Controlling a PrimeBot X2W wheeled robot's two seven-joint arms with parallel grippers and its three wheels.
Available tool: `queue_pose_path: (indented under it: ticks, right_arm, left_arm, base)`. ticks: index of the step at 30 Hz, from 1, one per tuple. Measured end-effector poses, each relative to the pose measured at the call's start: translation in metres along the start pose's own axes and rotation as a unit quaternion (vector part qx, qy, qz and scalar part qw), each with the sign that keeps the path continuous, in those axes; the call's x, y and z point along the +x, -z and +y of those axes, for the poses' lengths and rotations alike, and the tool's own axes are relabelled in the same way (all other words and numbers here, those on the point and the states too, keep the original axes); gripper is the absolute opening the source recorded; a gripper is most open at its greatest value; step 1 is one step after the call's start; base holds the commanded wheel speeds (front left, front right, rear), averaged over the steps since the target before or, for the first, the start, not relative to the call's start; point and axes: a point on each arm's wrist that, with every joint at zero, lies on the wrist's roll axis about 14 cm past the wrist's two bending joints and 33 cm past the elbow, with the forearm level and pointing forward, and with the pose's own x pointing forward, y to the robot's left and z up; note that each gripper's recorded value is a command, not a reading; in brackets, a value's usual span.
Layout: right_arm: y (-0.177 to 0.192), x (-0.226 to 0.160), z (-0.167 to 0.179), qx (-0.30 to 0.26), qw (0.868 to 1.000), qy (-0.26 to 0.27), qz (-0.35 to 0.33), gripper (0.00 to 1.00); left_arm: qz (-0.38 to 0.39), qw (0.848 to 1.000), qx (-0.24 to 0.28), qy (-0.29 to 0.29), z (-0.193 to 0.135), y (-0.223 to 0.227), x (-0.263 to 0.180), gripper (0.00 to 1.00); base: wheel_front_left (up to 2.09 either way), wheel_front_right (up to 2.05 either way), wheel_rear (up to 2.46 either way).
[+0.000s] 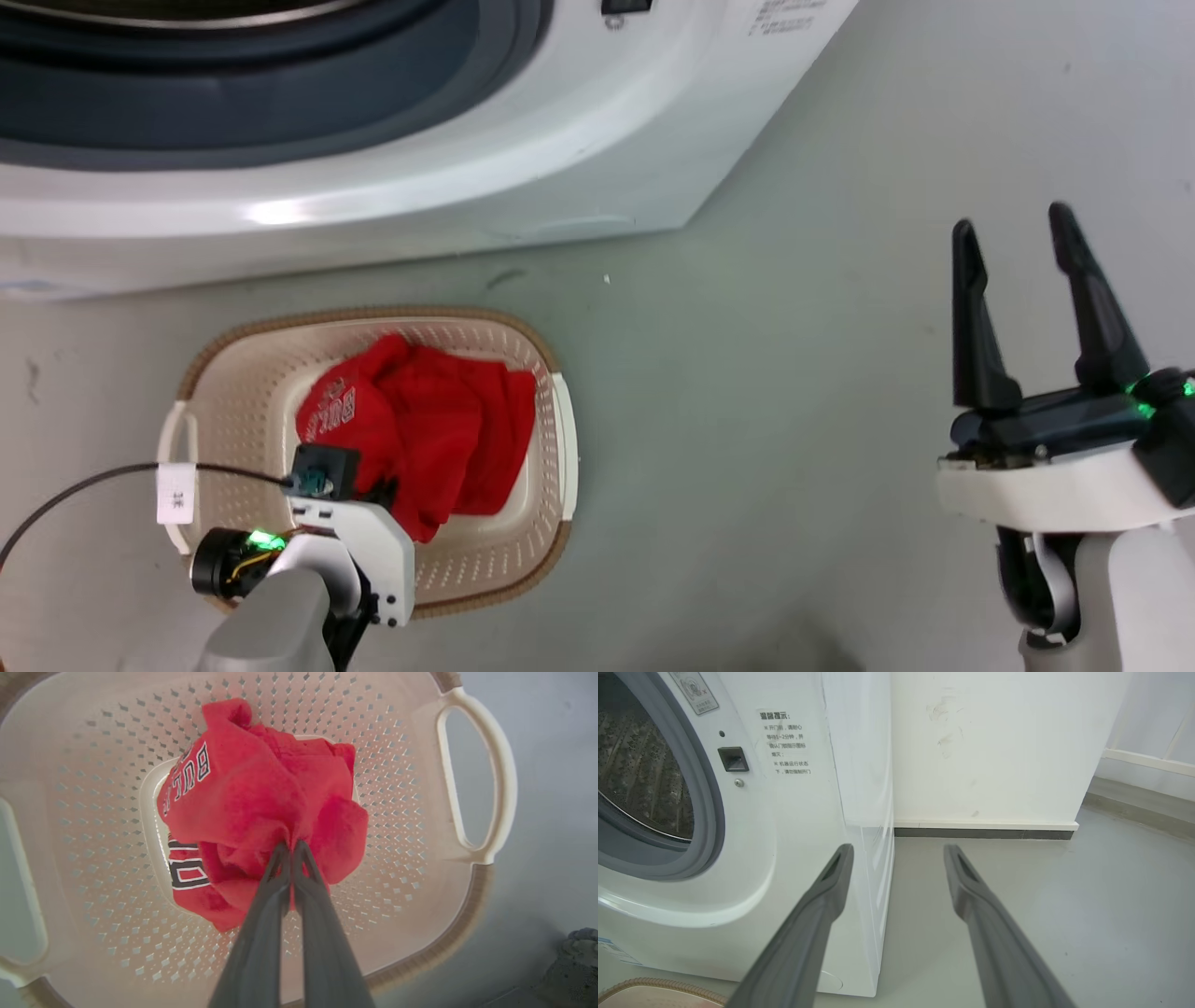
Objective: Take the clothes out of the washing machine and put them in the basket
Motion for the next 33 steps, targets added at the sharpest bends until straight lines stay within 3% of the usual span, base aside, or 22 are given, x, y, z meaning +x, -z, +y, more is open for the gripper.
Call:
queue_pose_path:
  ticks: [14, 22, 23, 24, 33]
  right_arm:
    - [0.066, 0.026, -0.014, -0.008, 0.998, 0.012, 0.054, 1.0]
    - [0.072, 0.028, -0.017, -0.008, 0.998, 0.016, 0.059, 1.0]
    - [0.072, 0.027, -0.017, -0.008, 0.998, 0.016, 0.058, 1.0]
    - [0.07, 0.027, -0.017, -0.007, 0.998, 0.015, 0.057, 1.0]
    - [0.046, 0.02, -0.006, -0.001, 0.999, 0.004, 0.041, 1.0]
  left_arm:
    - [0.118, 0.993, 0.002, -0.003, 0.008, 0.05, 0.058, 0.0]
    - [0.134, 0.991, 0.024, -0.012, 0.014, 0.056, 0.064, 0.0]
    - [0.13, 0.991, 0.025, -0.016, 0.015, 0.054, 0.063, 0.28]
    - [0.125, 0.991, 0.027, -0.022, 0.017, 0.051, 0.063, 1.0]
    - [0.059, 0.998, 0.011, -0.024, 0.007, 0.023, 0.039, 1.0]
  base:
    - [0.0, 0.0, 0.0]
    - [0.0, 0.0, 0.0]
    - [0.0, 0.0, 0.0]
    - [0.0, 0.0, 0.0]
    - [0.0, 0.0, 0.0]
